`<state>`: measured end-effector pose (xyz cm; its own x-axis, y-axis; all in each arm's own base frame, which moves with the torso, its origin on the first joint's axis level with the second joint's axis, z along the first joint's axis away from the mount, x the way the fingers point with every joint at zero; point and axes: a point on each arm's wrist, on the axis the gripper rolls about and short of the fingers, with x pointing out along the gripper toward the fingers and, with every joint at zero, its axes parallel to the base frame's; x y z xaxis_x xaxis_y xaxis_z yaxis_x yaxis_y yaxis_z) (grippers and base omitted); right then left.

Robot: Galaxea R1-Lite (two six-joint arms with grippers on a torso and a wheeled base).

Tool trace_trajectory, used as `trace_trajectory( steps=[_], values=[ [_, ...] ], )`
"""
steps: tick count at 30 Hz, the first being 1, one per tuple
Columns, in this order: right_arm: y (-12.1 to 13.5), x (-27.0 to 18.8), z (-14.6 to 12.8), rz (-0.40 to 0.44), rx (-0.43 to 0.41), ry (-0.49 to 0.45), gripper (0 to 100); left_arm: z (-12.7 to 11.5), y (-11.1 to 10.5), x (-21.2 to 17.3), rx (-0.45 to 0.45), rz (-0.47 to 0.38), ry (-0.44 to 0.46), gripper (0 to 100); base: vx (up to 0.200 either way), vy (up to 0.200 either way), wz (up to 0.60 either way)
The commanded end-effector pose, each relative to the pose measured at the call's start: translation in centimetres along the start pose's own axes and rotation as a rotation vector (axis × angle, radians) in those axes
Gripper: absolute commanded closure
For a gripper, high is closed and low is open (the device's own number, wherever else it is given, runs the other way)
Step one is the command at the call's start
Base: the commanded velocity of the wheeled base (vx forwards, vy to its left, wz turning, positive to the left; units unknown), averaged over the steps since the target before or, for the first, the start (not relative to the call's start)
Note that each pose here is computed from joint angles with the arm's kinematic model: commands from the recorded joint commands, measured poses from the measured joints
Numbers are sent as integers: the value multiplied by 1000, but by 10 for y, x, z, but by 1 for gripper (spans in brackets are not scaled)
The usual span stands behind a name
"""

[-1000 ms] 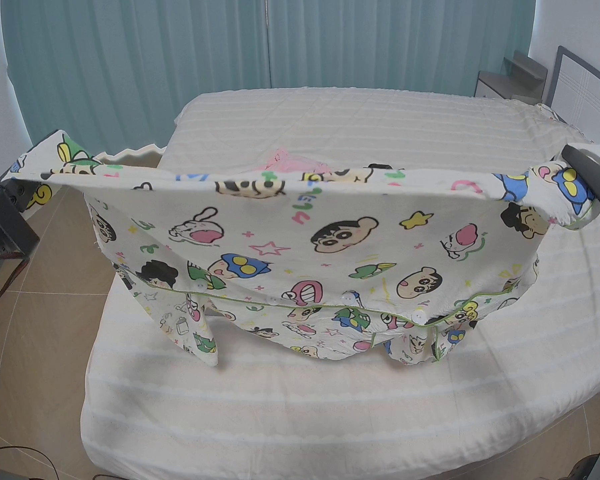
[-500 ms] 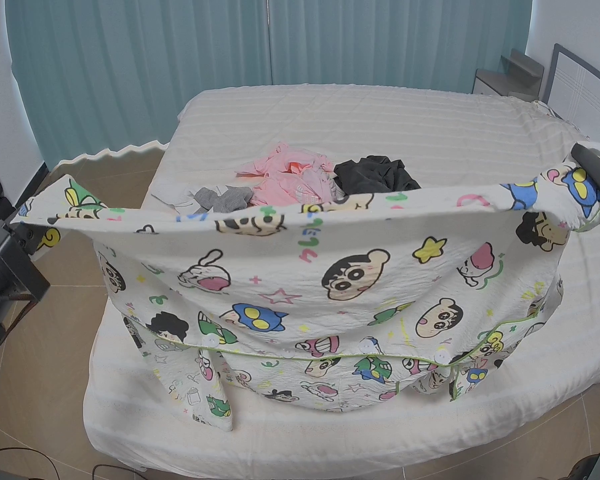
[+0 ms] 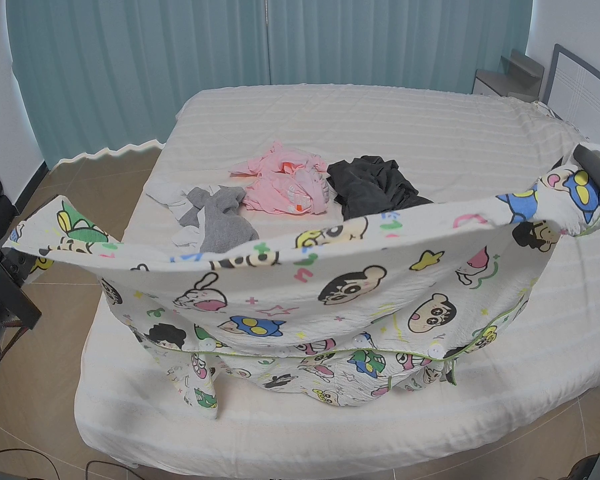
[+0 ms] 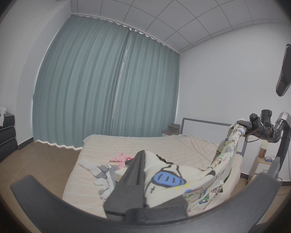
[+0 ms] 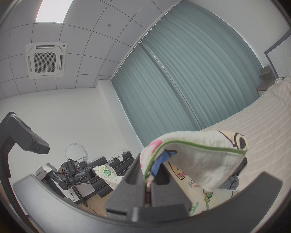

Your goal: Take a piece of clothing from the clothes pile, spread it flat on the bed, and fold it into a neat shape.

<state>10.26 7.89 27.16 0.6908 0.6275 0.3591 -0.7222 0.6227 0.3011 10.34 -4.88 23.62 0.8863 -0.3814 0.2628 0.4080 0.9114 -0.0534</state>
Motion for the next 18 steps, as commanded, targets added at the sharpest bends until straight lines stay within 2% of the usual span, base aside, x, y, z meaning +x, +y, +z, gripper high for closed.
trace_trajectory(
  steps=[1,11,18],
  values=[
    [0,0,-1,0,0,2,100,-1,-2,-1,-8,-21,2,100,0,-200,0],
    [1,-3,2,4,-52,-14,100,0,-3,-2,-9,-25,-4,100,0,-200,0],
    [1,-4,3,7,-52,-16,100,0,-3,-2,-11,-25,-4,100,0,-200,0]
  ],
)
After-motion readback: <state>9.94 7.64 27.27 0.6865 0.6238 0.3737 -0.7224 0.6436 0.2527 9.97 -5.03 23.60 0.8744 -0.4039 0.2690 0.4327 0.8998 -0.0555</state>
